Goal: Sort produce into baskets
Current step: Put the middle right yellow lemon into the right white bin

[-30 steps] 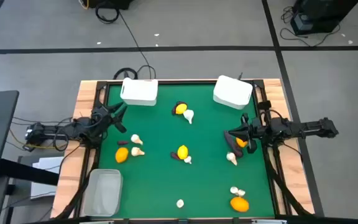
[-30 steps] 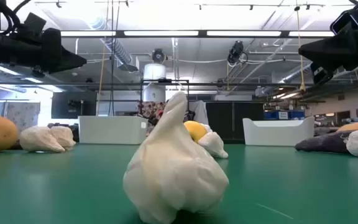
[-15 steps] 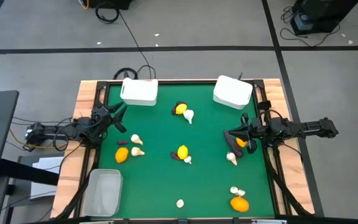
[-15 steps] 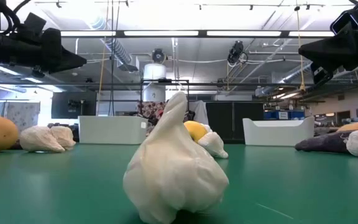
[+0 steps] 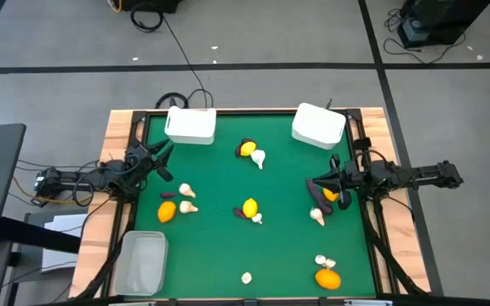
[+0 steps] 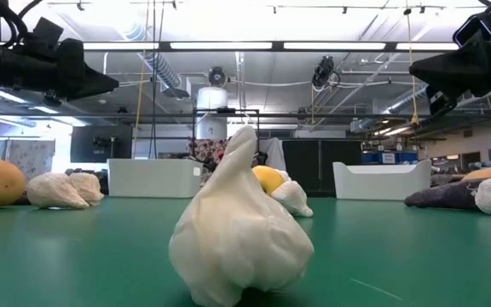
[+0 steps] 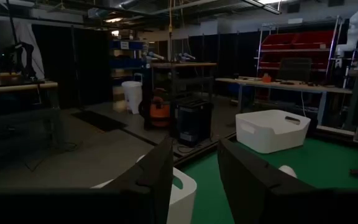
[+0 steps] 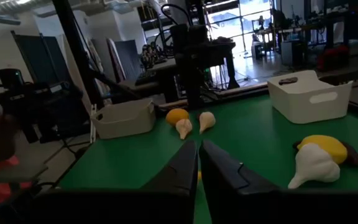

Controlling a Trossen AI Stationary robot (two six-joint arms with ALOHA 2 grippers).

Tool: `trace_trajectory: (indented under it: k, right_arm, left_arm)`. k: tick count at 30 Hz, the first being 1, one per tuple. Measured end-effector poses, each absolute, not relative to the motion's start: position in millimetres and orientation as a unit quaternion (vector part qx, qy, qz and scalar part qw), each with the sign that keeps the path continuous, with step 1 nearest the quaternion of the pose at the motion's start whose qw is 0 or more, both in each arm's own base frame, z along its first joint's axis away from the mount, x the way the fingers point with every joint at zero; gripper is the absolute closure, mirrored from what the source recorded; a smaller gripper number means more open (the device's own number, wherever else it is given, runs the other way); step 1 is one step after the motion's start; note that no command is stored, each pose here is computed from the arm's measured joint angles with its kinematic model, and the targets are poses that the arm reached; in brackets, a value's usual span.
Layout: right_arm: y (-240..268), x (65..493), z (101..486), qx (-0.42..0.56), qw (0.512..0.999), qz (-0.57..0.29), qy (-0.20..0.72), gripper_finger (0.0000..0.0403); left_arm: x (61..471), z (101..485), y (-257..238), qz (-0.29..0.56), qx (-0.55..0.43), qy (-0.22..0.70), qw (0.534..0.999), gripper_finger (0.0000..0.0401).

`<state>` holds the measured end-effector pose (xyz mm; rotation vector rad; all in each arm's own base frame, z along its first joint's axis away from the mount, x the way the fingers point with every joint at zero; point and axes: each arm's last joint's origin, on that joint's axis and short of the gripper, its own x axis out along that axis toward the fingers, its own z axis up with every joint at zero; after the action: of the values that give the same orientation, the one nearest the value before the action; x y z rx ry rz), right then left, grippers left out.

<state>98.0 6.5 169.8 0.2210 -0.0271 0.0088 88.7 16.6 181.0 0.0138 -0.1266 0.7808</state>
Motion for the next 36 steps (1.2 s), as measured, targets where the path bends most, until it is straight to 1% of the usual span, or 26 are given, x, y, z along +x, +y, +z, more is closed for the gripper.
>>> trace_trajectory:
  k: [4, 11, 14, 17, 21, 22, 23, 25, 28, 30, 33, 36]
  right_arm:
    - [6.0, 97.9, 171.3, 0.052, 0.998, -0.004, -0.022, 0.0369]
    - [5.8, 97.9, 171.2, 0.053, 0.998, -0.007, -0.022, 0.0369]
    - [5.7, 97.9, 171.5, 0.053, 0.998, -0.009, -0.023, 0.0369]
    - [5.5, 97.8, 178.3, 0.043, 0.997, -0.010, -0.062, 0.0369]
    - [5.1, 95.5, 190.2, 0.072, 0.990, -0.009, -0.125, 0.0369]
    - [3.8, 94.5, 193.7, 0.064, 0.987, -0.028, -0.146, 0.0369]
    - [1.1, 93.1, 197.8, 0.048, 0.982, -0.071, -0.168, 0.0369]
    - [-5.4, 89.1, 204.3, 0.031, 0.964, -0.179, -0.197, 0.0369]
    - [-12.5, 87.9, 200.6, 0.057, 0.937, -0.296, -0.176, 0.0369]
    - [-14.6, 90.5, 193.0, 0.081, 0.931, -0.328, -0.140, 0.0369]
    - [-13.9, 96.4, 186.8, 0.122, 0.942, -0.303, -0.077, 0.0369]
    - [-10.5, 102.7, 193.3, 0.165, 0.960, -0.226, -0.023, 0.0369]
  left_arm:
    - [88.7, 181.0, 16.6, 0.380, 0.007, -0.062, 0.923, 0.0270]
    - [88.7, 181.2, 16.6, 0.380, 0.006, -0.062, 0.923, 0.0270]
    - [88.1, 184.4, 16.6, 0.380, -0.002, -0.079, 0.921, 0.0270]
    - [87.6, 186.1, 16.6, 0.380, -0.008, -0.089, 0.921, 0.0270]
    - [87.7, 186.1, 16.6, 0.379, -0.017, -0.093, 0.920, 0.0270]
    - [87.6, 186.1, 16.6, 0.378, -0.026, -0.097, 0.920, 0.0270]
    - [87.6, 186.2, 16.6, 0.377, -0.036, -0.101, 0.920, 0.0270]
    - [87.1, 188.1, 16.9, 0.379, -0.041, -0.111, 0.918, 0.0270]
    - [85.4, 193.2, 17.5, 0.385, -0.027, -0.128, 0.914, 0.0270]
    - [84.5, 195.5, 17.7, 0.388, -0.028, -0.137, 0.911, 0.0270]
    - [83.9, 196.8, 17.8, 0.387, -0.049, -0.152, 0.908, 0.0270]
    - [85.9, 194.9, 17.5, 0.378, -0.072, -0.153, 0.910, 0.0270]
